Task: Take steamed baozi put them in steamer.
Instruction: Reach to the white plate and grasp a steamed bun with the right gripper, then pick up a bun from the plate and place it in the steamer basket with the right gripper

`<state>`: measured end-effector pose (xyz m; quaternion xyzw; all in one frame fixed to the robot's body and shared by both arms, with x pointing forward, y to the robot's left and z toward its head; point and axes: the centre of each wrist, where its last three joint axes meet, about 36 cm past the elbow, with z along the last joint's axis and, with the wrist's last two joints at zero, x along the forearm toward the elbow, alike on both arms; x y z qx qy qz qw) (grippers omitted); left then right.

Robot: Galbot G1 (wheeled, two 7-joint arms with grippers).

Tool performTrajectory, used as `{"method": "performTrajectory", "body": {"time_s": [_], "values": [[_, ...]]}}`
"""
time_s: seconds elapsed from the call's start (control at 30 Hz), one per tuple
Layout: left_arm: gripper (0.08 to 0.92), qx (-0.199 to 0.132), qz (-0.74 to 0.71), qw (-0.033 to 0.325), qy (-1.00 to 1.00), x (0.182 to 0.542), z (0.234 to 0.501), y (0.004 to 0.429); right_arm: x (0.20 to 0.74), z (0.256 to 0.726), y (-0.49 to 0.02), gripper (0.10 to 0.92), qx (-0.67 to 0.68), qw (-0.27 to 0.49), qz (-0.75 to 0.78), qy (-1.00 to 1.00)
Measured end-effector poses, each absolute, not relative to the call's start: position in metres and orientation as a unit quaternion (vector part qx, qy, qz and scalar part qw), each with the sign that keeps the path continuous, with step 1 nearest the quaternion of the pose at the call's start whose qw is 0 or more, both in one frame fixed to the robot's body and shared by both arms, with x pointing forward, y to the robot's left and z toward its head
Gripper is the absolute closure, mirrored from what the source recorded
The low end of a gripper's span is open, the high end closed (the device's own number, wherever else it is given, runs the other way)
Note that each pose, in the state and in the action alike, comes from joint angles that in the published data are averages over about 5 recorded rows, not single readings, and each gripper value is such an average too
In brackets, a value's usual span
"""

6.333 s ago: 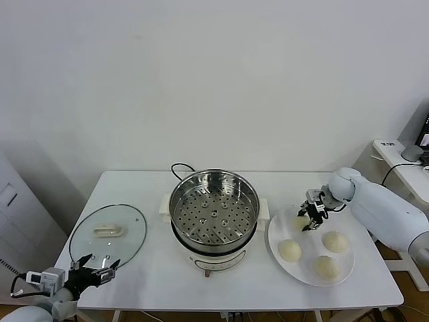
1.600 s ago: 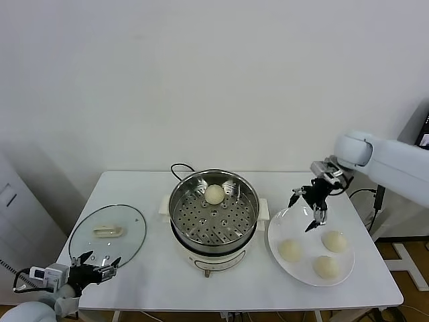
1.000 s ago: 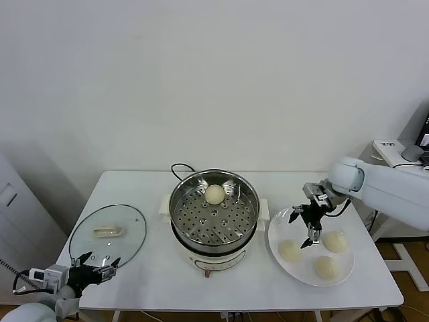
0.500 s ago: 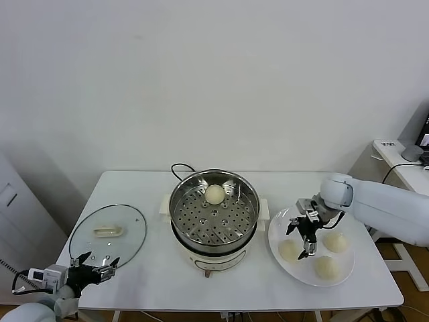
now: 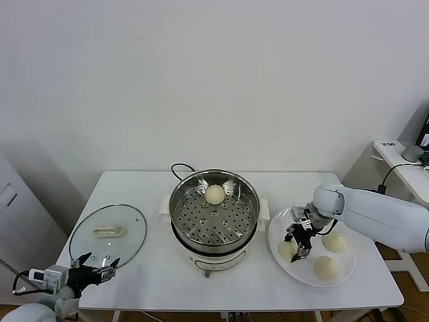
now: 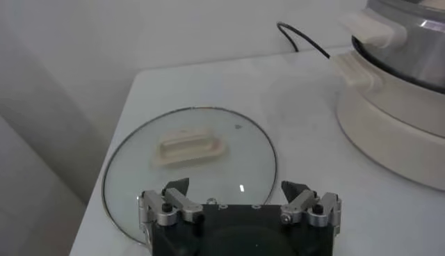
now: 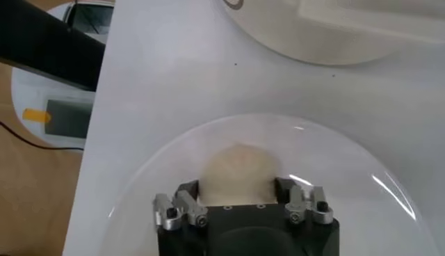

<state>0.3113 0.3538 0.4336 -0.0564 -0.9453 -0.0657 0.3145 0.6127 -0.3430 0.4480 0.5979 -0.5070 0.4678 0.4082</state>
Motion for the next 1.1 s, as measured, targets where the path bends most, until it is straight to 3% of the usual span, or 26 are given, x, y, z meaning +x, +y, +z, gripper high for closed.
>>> {"method": "performTrajectory", "body": {"time_s": [0.33, 0.67, 1.1], "values": [[0.177, -0.056, -0.066, 0.315, -0.945, 0.311, 0.434, 0.353, 0.616, 0.48, -0.35, 0.513, 0.596, 0.405, 0.467, -0.512], [0.177, -0.054, -0.07, 0.316, -0.945, 0.311, 0.434, 0.355, 0.624, 0.572, -0.345, 0.513, 0.594, 0.378, 0.475, -0.529], [0.177, -0.054, -0.072, 0.316, -0.945, 0.312, 0.434, 0.355, 0.618, 0.685, -0.297, 0.513, 0.586, 0.325, 0.465, -0.579]]}}
